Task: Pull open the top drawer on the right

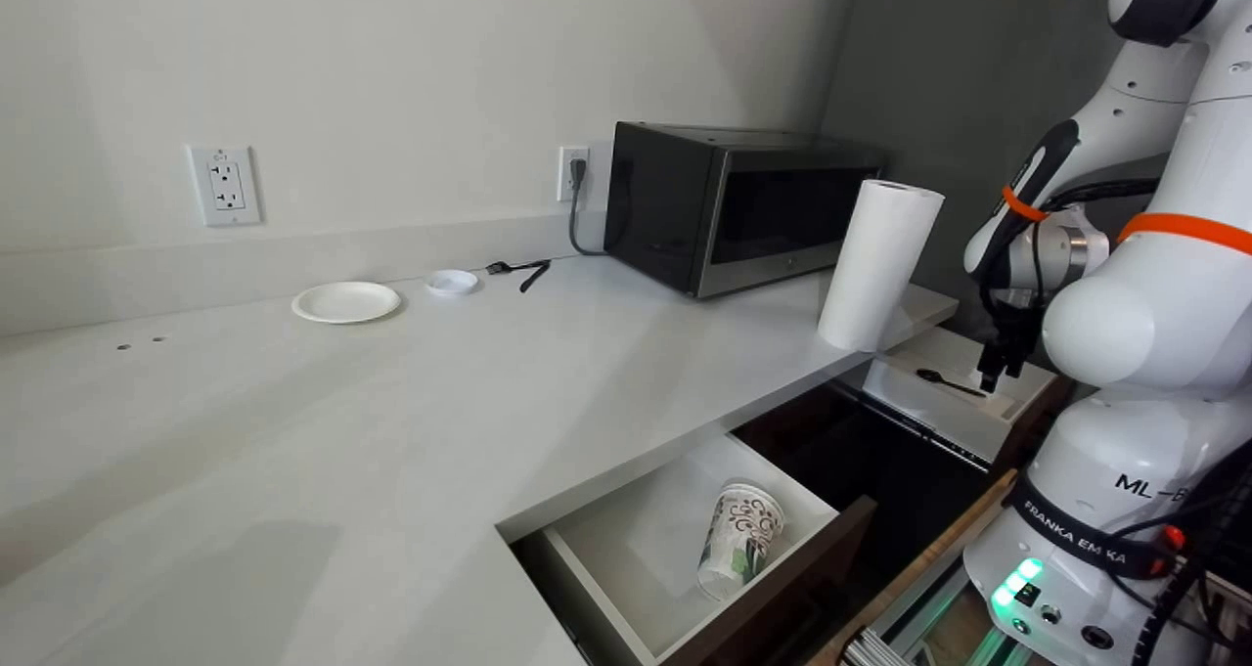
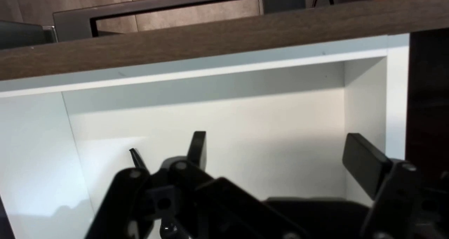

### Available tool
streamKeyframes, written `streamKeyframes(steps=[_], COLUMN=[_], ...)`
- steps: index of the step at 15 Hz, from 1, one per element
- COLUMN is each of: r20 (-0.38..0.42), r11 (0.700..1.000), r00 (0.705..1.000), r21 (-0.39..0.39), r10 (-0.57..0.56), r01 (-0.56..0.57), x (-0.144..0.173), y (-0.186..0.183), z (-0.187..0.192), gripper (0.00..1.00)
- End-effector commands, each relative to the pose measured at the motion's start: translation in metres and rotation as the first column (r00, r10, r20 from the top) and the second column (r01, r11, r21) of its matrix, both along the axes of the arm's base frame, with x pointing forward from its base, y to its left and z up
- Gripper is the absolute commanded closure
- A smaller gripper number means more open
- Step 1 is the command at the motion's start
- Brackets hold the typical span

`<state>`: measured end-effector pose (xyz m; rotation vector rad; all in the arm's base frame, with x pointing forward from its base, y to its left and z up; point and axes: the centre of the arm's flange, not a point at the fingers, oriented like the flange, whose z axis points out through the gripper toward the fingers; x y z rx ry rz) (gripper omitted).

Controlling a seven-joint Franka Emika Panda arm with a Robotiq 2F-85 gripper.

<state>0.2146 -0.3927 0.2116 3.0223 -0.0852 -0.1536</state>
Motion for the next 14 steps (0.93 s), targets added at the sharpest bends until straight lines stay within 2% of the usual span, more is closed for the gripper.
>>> streamKeyframes(steps=[1,5,7,14], r20=[0.005,-0.013,-0.061,-0.146], r11=[1.0,0.999,0.997,0.998], r00=[1.0,0.999,0.996,0.989], r21=[0.005,0.013,0.03,0.055], r10=[0.009,0.042,0.068,0.004], r01=[-0.009,-0.041,-0.066,0.004], x=[0.002,0.009,0.01,-0.02], y=[0.002,0.004,0.003,-0.012], z=[-0.001,-0.004,-0.008,-0.025], gripper=[0.0,0.0,0.0,0.0])
